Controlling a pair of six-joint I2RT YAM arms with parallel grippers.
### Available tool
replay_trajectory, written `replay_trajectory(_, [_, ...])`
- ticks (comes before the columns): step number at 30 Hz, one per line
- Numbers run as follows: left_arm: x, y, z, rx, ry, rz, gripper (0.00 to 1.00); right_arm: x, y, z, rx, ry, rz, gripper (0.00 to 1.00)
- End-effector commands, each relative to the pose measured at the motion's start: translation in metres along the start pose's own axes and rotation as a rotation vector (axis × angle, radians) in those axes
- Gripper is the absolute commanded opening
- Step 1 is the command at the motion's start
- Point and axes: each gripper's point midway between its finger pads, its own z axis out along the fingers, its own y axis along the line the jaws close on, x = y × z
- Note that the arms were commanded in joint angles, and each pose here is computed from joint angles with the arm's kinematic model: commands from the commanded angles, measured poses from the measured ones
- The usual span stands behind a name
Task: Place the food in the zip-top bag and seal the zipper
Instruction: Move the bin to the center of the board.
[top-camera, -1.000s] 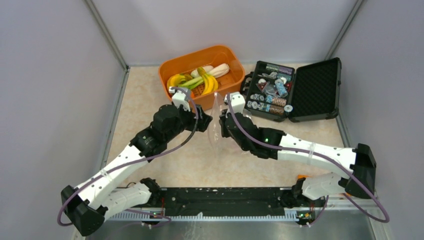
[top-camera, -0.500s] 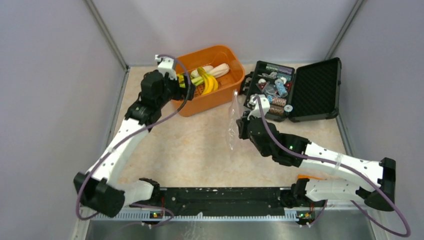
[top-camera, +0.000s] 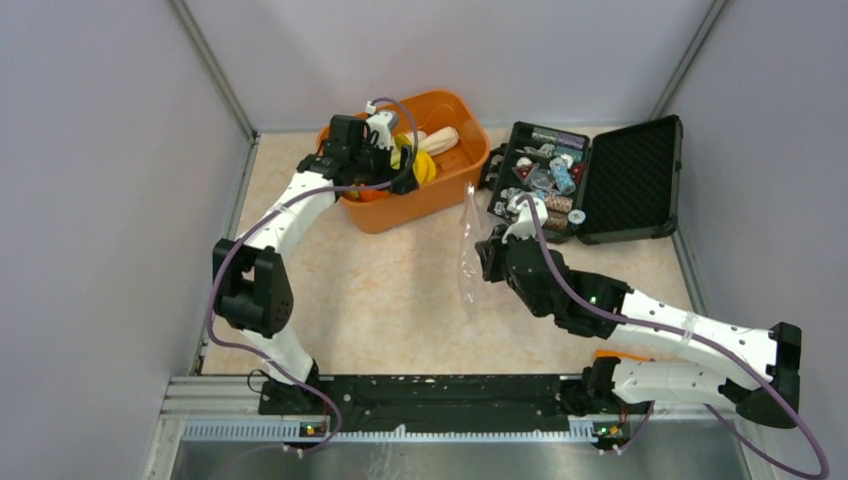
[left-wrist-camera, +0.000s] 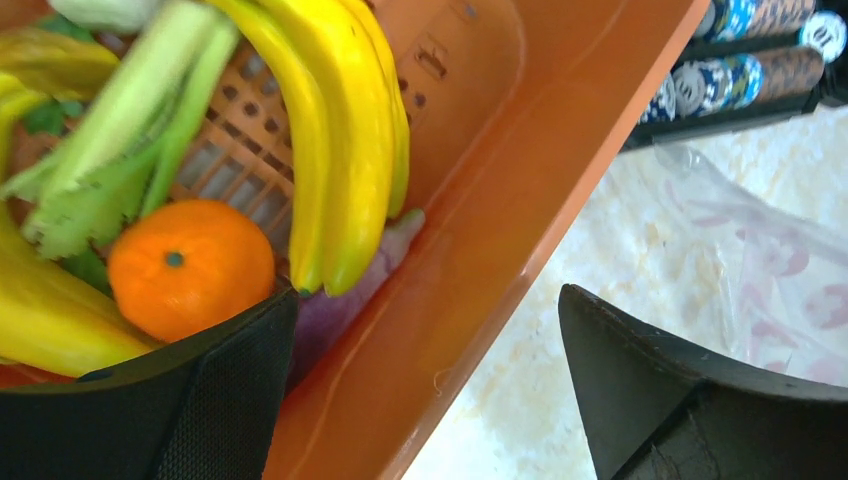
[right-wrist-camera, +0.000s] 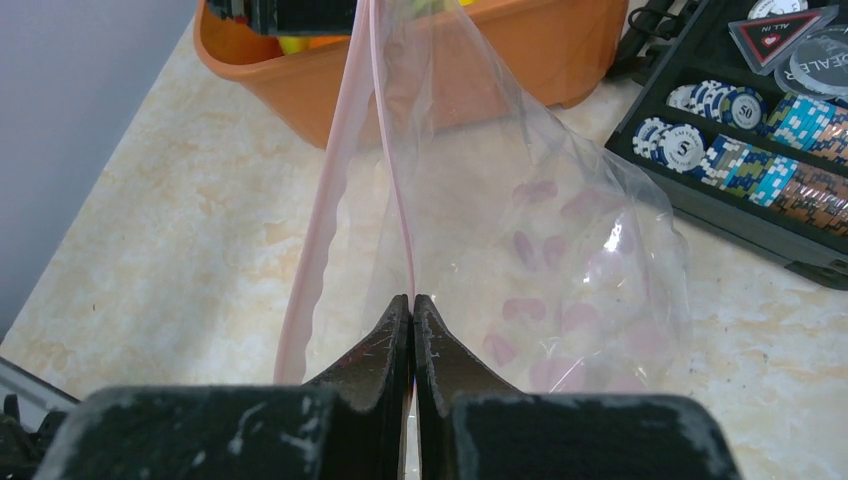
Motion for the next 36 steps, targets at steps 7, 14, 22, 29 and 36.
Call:
replay_trajectory(7, [0.077, -0.028, -0.013, 0.142, 0.223, -0.126, 0.9, -0.023, -0.006, -0.002, 0.036, -0.059, -0.017, 0.0])
replay_trajectory(14, [0.125, -0.066, -0.051, 0.188, 0.279, -0.133, 0.87, -0.027, -0.012, 0.001, 0.063, -0.08, -0.025, 0.0])
replay_trajectory(22, [0.186, -0.111, -0.103, 0.236, 0.358, -0.167, 0.83, -0.03, -0.025, 0.006, 0.098, -0.085, -0.037, 0.0])
replay_trajectory(29, [0.135, -0.114, -0.148, 0.147, 0.121, -0.114, 0.94, -0.029, -0.029, 0.008, 0.107, -0.087, -0.032, 0.0])
replay_trajectory(36, [0.018, -0.057, -0.166, -0.222, -0.283, -0.069, 0.99, -0.023, -0.024, 0.009, 0.081, -0.07, -0.01, 0.0])
